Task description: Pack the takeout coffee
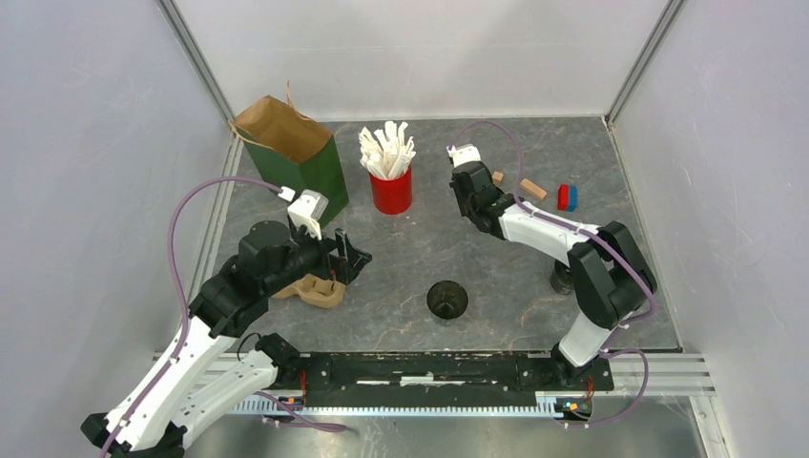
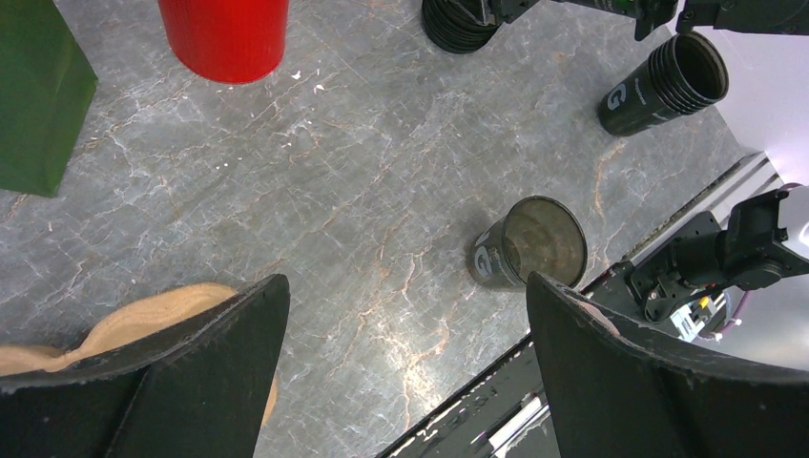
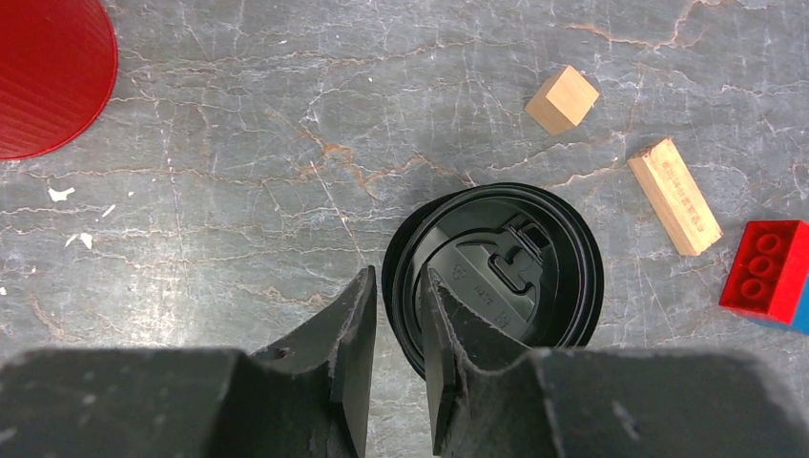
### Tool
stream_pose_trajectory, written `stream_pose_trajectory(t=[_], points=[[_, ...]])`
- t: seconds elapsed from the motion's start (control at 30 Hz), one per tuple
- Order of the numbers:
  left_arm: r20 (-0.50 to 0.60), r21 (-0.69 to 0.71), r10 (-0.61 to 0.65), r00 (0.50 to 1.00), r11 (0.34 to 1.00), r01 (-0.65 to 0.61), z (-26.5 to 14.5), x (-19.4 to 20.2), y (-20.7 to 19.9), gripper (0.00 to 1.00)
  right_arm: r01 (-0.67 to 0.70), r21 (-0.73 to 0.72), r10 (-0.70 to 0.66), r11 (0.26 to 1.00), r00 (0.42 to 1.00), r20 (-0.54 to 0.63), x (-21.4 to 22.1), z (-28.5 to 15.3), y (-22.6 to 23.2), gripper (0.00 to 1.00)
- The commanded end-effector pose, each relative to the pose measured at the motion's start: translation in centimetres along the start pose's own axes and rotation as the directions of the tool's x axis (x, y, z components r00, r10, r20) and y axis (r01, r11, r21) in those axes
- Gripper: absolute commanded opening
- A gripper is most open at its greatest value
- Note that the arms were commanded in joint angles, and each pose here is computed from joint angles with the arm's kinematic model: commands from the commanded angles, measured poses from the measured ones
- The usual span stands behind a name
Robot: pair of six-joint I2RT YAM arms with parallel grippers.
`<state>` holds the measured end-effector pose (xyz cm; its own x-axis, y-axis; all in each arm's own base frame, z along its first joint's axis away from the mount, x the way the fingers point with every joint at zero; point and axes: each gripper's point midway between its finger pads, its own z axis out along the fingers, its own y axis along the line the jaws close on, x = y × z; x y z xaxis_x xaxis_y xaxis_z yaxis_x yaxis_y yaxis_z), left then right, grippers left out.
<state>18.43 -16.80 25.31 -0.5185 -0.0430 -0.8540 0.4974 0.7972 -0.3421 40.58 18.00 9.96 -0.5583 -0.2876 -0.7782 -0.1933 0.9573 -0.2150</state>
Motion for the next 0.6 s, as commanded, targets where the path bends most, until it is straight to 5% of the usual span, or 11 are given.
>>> stream_pose_trajectory(t=[0.0,0.3,0.47,0.57], points=[[0.023,0.003,0.043,0.999,0.999,-0.043,0.35,-0.50,0.06,1.00,-0.022,-0.008,0.023,1.000,0.999,0.029,-1.43,0.60,0.14,0.30],[0.021,-0.003,0.044,0.999,0.999,-0.044,0.43,-0.45,0.19,1.00,-0.021,-0.016,0.021,1.000,1.000,0.020,-1.10,0.83,0.14,0.20],[0.017,-0.004,0.044,0.999,0.999,-0.044,0.47,-0.34,0.22,1.00,-0.035,-0.048,0.036,0.998,0.999,0.033,-1.30,0.35,0.03,0.01],[0.019,-0.003,0.044,0.999,0.999,-0.044,0.41,-0.38,0.20,1.00,-0.036,-0.053,0.037,0.998,0.999,0.028,-1.15,0.35,-0.07,0.00]])
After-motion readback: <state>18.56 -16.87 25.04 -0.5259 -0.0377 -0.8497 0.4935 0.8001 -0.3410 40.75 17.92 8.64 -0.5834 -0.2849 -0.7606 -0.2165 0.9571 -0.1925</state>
